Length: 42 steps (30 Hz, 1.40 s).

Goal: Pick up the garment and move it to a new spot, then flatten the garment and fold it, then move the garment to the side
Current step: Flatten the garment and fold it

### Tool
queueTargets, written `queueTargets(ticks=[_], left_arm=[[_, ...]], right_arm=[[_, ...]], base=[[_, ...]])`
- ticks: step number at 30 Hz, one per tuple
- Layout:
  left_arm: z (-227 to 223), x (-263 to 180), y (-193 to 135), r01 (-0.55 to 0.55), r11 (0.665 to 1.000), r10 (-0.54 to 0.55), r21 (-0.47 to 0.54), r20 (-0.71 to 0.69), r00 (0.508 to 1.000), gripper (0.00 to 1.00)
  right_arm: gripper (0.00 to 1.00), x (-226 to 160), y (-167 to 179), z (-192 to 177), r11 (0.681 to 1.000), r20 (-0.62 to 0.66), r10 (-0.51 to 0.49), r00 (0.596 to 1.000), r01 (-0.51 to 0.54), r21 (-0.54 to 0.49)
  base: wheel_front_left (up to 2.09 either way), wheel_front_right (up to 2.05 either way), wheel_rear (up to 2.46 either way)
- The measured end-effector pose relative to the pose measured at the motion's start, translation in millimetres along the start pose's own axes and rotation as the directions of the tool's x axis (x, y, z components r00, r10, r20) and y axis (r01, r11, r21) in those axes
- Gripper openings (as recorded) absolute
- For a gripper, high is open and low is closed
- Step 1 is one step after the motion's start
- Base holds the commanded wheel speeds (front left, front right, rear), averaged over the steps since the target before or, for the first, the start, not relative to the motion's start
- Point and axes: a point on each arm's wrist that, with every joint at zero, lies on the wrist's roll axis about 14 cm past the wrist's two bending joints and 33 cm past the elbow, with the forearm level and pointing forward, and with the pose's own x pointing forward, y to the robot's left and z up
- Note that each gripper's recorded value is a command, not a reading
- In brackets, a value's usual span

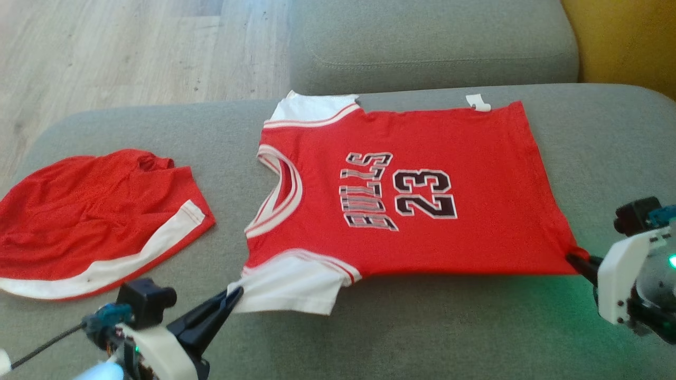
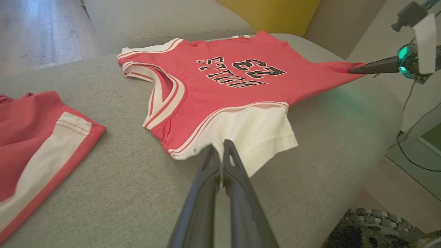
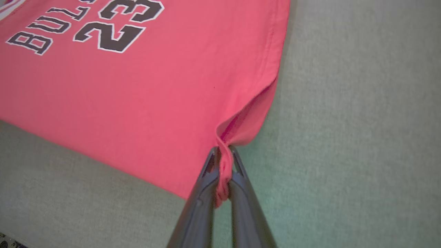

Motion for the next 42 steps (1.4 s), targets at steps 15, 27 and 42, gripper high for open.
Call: queueTargets(ticks=[15, 27, 42], left_arm=[[22.1, 12.7, 13.8, -0.006, 0.999, 0.007, 0.046, -0.007, 1.0, 0.0], [42.3, 53.5, 56.9, -0.014, 0.992, 0.023, 0.128, -0.073, 0.997, 0.0], [47.1, 107.5, 99.6, -0.037, 0.976, 0.075, 0.215, -0.17, 0.983, 0.0]], right_arm=[[0.0, 1.8, -12.5, -1.0, 0.998, -0.03, -0.008, 1.0, 0.01, 0.064], [0.0, 34.0, -18.9, 23.6, 0.997, -0.041, -0.023, 0.999, 0.026, 0.079], [0.0, 65.4, -23.3, 36.1, 0.998, -0.084, -0.042, 0.996, 0.045, 0.032]], base=[[0.0, 0.0, 0.0], [0.0, 0.0, 0.0], [0.0, 0.0, 0.0]])
